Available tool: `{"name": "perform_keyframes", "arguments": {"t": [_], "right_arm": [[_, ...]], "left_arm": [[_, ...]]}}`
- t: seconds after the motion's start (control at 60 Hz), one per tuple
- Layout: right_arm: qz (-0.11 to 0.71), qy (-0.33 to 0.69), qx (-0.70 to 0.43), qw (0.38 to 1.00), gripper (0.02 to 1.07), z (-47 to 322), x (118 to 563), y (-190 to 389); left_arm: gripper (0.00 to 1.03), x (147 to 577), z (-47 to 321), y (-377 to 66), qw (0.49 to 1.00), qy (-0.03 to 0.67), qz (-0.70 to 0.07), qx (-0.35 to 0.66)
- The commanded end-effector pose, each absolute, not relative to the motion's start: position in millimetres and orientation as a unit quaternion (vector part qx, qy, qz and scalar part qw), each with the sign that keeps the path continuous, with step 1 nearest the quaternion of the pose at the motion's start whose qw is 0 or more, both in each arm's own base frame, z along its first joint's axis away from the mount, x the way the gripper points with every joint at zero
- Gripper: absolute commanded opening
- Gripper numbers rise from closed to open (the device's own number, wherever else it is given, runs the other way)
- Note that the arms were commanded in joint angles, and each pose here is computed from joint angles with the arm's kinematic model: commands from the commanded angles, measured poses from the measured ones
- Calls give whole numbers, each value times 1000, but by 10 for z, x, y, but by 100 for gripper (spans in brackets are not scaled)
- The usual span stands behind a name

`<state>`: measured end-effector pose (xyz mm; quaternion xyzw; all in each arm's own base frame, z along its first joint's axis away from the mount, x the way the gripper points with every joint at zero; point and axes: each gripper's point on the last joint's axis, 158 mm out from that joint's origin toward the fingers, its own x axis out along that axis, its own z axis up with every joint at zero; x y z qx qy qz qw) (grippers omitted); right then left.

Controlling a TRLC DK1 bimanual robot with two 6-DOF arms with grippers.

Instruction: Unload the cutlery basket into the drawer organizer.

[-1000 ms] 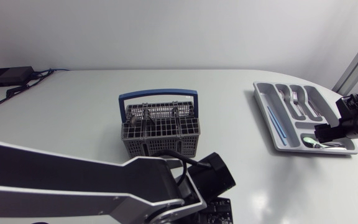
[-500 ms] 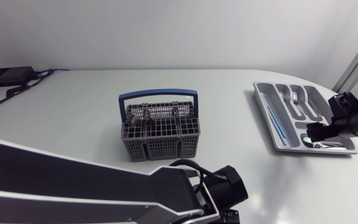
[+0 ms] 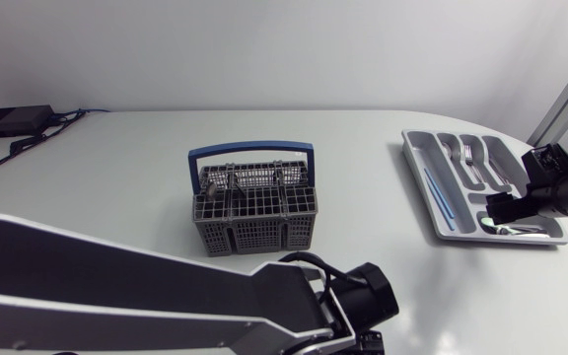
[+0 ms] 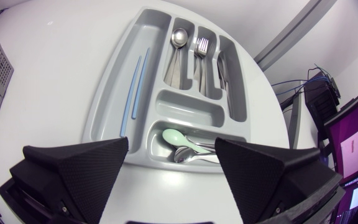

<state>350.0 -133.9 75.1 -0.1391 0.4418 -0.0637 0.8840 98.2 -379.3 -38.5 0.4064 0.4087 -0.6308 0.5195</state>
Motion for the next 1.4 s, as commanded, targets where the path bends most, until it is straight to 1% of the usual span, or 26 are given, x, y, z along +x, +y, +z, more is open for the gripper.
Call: {"name": "perform_keyframes", "arguments": {"t": [0.0, 0.183, 0.3, 0.55, 0.717, 0.95, 1.167, 1.383], "right_arm": [[-61, 450, -132, 881, 102, 690, 3413, -1271], [-56, 448, -135, 882, 102, 704, 3396, -1218], [-48, 449, -138, 882, 102, 691, 3366, -1149], [-39, 447, -141, 882, 102, 672, 3333, -1064], [-37, 449, -141, 881, 102, 631, 3306, -1044], [-27, 453, -144, 880, 102, 576, 3256, -958], [-17, 444, -148, 883, 102, 606, 3235, -865], [23, 443, -127, 887, 102, 588, 3174, -620]], "left_arm": [[23, 957, -438, -3808, 514, 417, -627, 410], [7, 933, -448, -3788, 509, 422, -627, 412], [4, 919, -480, -3765, 505, 426, -626, 414], [3, 883, -564, -3711, 494, 439, -623, 418], [3, 909, -517, -3697, 496, 441, -621, 417], [3, 1094, -355, -3695, 519, 434, -615, 404], [3, 1403, -79, -3740, 562, 419, -606, 377], [3, 1568, 156, -3830, 590, 409, -613, 331]]}}
